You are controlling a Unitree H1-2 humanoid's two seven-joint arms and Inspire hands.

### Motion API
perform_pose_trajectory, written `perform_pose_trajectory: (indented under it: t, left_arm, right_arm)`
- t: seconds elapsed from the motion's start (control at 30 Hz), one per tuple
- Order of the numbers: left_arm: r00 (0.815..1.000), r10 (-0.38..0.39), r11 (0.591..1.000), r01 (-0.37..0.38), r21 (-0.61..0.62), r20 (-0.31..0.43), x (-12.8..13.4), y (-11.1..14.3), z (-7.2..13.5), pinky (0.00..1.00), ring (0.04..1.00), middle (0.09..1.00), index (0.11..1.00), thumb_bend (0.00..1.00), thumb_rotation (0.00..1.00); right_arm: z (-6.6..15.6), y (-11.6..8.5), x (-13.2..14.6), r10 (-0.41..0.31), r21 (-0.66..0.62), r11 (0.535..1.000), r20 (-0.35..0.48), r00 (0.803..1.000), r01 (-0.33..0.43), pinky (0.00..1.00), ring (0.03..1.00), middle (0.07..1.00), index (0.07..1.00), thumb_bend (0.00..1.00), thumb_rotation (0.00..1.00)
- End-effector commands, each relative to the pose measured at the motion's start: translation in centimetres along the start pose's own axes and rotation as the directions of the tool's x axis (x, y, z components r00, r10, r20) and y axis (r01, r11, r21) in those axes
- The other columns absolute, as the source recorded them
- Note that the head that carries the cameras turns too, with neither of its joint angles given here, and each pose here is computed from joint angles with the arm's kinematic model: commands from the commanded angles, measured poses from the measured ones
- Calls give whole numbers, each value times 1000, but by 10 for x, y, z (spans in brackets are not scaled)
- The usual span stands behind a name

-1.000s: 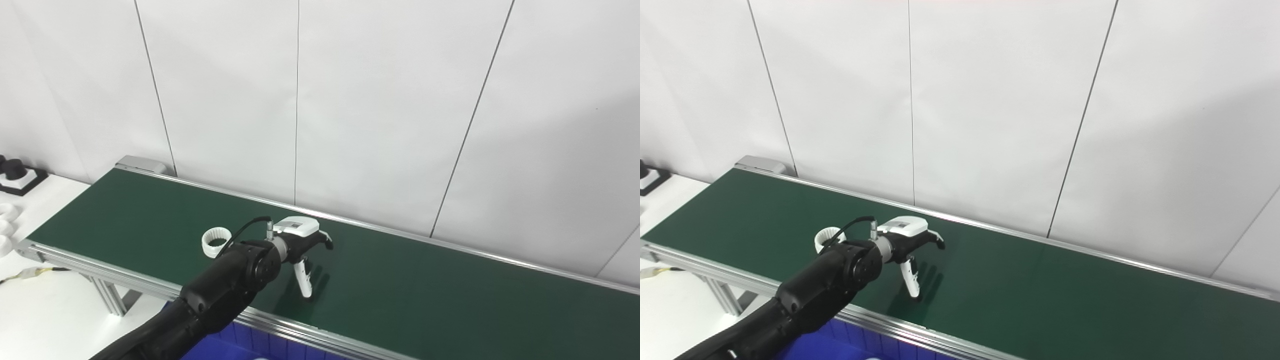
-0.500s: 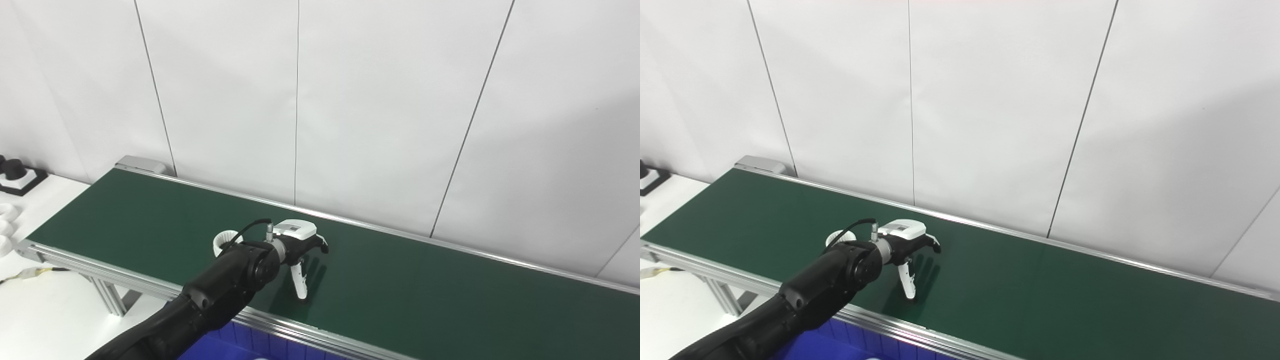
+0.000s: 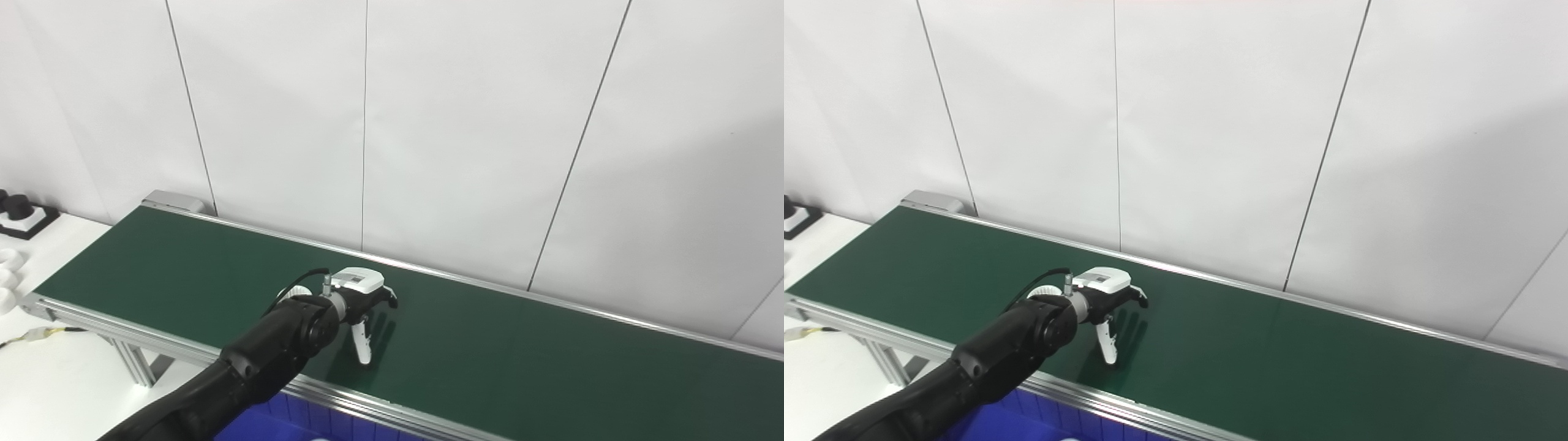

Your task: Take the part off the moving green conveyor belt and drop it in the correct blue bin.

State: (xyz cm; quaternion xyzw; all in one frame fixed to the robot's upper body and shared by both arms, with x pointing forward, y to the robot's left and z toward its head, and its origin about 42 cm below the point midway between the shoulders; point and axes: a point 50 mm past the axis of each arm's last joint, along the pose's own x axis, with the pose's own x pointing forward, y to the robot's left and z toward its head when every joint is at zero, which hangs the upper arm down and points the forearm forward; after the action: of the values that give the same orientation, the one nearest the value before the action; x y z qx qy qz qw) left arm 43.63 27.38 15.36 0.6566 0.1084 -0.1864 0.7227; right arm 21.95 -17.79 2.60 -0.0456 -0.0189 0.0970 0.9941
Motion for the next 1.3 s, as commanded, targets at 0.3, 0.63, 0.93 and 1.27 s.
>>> perform_pose_trajectory:
  t: [0.3,0.63,0.93,1.27]
  left_arm:
    - [996,86,995,-87,41,23,-4,33,-2,900,874,890,820,922,0]
    - [996,82,996,-83,41,21,-10,29,-7,910,885,895,822,909,0]
    - [997,75,996,-76,45,15,-11,27,-12,928,887,896,819,901,0]
    - [997,70,997,-71,42,22,-10,21,-13,912,876,882,814,888,0]
  right_arm:
    - [12,-2,5,1,4,1000,61,998,-1,758,824,861,988,453,1000]
    - [12,-3,4,-2,7,1000,65,998,1,755,822,859,988,435,1000]
    - [12,-4,4,2,-2,1000,66,998,-2,751,816,856,988,430,1000]
    - [14,-4,2,1,-5,1000,66,998,0,747,814,853,983,444,1000]
